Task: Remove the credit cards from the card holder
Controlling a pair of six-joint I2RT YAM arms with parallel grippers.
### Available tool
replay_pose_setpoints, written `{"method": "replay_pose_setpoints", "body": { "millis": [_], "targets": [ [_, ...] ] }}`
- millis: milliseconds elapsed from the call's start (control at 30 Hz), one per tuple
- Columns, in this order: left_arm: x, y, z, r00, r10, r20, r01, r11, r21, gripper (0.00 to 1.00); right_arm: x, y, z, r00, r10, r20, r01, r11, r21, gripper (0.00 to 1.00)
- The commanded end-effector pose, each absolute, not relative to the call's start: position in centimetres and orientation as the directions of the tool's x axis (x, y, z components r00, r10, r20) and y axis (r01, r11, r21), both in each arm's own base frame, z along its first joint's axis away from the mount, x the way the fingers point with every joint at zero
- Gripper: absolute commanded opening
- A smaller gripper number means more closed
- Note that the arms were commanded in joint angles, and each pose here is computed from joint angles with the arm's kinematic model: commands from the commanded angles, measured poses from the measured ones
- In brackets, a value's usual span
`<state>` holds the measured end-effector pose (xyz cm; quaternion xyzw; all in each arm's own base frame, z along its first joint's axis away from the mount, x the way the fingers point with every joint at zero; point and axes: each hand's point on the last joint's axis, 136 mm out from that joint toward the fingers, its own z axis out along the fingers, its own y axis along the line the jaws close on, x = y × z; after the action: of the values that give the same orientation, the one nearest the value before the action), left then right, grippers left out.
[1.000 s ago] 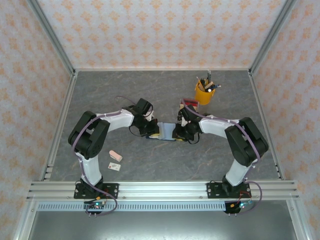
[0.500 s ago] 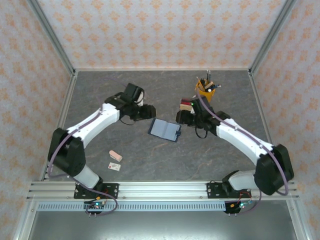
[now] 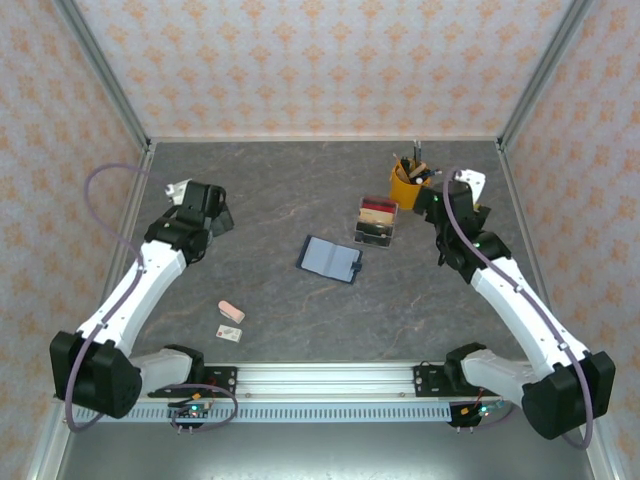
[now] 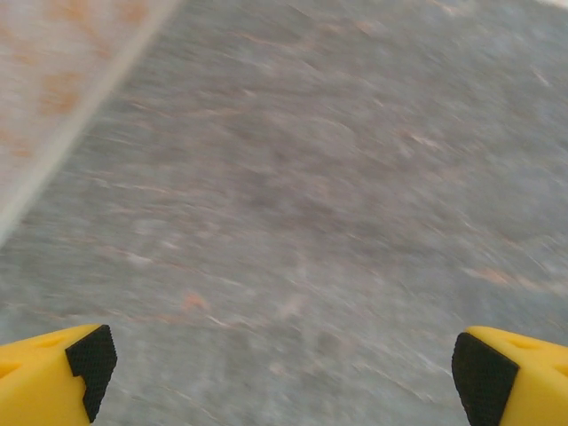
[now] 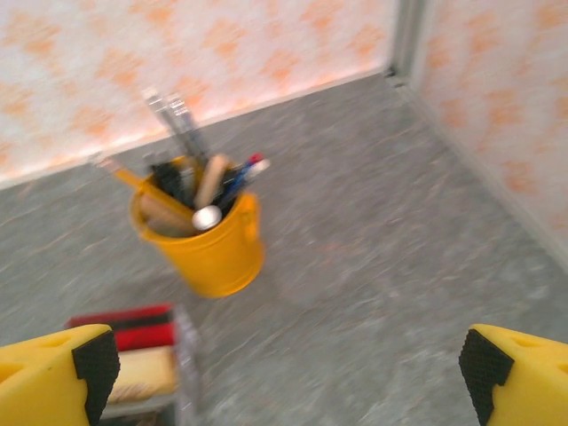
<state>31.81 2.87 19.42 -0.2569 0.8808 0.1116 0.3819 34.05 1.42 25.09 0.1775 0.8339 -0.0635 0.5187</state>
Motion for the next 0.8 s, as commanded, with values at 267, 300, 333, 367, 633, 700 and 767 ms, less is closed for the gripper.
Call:
{"method": "replay_pose_setpoints", "body": {
  "millis": [267, 300, 333, 367, 633, 700, 767],
  "targets": [
    [32.5, 8.4, 17.6, -0.379, -0.208, -0.902, -0.619, 0.781, 0.080, 1.00, 34.1, -6.8, 17.9, -0.281, 0.226, -0.933, 0.578, 0.816, 0.023, 1.00],
    [32.5, 8.6, 17.2, -0.379, -0.201, -0.903, -0.616, 0.784, 0.084, 1.00, 34.3, -6.9, 17.1, -0.284, 0.221, -0.933, 0.575, 0.818, 0.019, 1.00],
    [32.6, 8.6, 16.7, -0.380, -0.200, -0.903, -0.606, 0.792, 0.079, 1.00, 34.5, -7.0, 16.6, -0.282, 0.214, -0.935, 0.571, 0.821, 0.016, 1.00],
    [32.8, 8.5, 16.0, -0.386, -0.195, -0.902, -0.587, 0.806, 0.077, 1.00, 34.7, -6.9, 16.0, -0.267, 0.203, -0.942, 0.564, 0.825, 0.018, 1.00],
    [35.7, 5.5, 13.6, -0.343, -0.081, -0.936, -0.385, 0.921, 0.061, 1.00, 37.0, -5.2, 12.2, -0.279, 0.153, -0.948, 0.442, 0.897, 0.014, 1.00],
    [36.0, 5.0, 13.2, -0.331, -0.063, -0.941, -0.354, 0.933, 0.062, 1.00, 37.4, -4.6, 11.7, -0.284, 0.147, -0.947, 0.410, 0.912, 0.018, 1.00],
    [36.3, 4.6, 12.8, -0.323, -0.052, -0.945, -0.329, 0.943, 0.061, 1.00, 37.8, -3.7, 11.2, -0.292, 0.133, -0.947, 0.356, 0.934, 0.022, 1.00]
  ]
}}
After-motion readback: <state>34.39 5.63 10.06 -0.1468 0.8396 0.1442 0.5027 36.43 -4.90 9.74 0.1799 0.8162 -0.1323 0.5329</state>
